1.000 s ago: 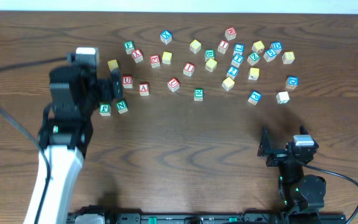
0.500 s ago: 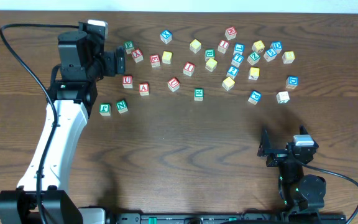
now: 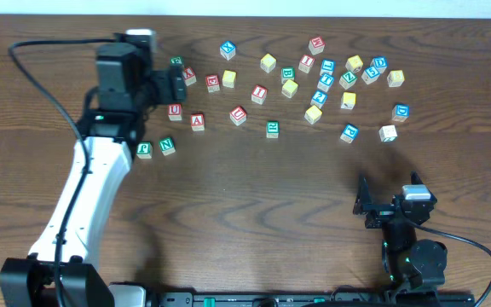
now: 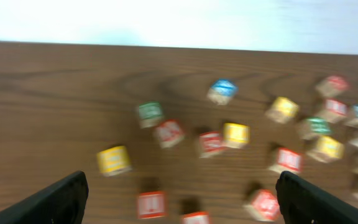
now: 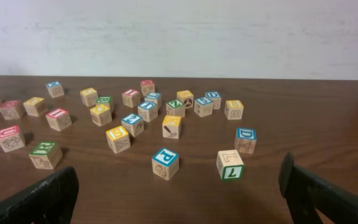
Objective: Spell out CORL
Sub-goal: 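Raise the left gripper and move it over the far blocks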
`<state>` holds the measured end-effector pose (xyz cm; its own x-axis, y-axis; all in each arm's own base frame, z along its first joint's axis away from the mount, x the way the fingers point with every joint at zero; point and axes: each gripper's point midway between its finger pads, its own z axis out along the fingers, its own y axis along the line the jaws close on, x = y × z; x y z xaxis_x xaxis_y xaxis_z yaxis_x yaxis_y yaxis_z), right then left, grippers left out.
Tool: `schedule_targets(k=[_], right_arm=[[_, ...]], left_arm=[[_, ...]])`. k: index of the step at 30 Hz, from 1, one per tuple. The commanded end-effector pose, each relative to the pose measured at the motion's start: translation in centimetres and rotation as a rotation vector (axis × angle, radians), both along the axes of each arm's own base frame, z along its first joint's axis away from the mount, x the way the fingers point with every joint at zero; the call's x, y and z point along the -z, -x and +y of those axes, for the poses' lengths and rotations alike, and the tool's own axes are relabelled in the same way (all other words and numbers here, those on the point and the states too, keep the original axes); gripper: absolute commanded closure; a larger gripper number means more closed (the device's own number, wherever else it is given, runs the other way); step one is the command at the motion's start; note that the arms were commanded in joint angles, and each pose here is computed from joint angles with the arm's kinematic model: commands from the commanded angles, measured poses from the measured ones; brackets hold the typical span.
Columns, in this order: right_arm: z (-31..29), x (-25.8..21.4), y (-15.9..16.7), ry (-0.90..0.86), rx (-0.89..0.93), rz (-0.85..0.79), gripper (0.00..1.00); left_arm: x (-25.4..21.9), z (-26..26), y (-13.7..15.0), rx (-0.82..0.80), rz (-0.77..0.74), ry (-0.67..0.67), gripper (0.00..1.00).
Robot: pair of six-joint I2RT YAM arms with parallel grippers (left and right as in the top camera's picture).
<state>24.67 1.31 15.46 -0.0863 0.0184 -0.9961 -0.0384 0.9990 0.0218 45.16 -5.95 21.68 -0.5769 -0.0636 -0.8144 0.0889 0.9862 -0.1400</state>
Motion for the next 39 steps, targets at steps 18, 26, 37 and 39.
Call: schedule_targets(k=[18,26,37,39], right_arm=[[-0.1,0.0,0.0,0.004,0.006,0.000,0.01],[-0.2,0.0,0.0,0.004,0.006,0.000,0.01],[-0.1,0.0,0.0,0.004,0.006,0.000,0.01],[-0.1,0.0,0.0,0.004,0.006,0.000,0.01]], left_arm=[[2.6,-15.0,-7.3,0.030,0.274,0.243,0.05],[4.7,-17.2,-9.6,0.003,0.250,0.326,0.05],[10.4,-19.8,-11.2,0.026,0.330,0.368,0.05],[10.5,-20.0,-11.2,-0.003,0.313,0.341,0.05]])
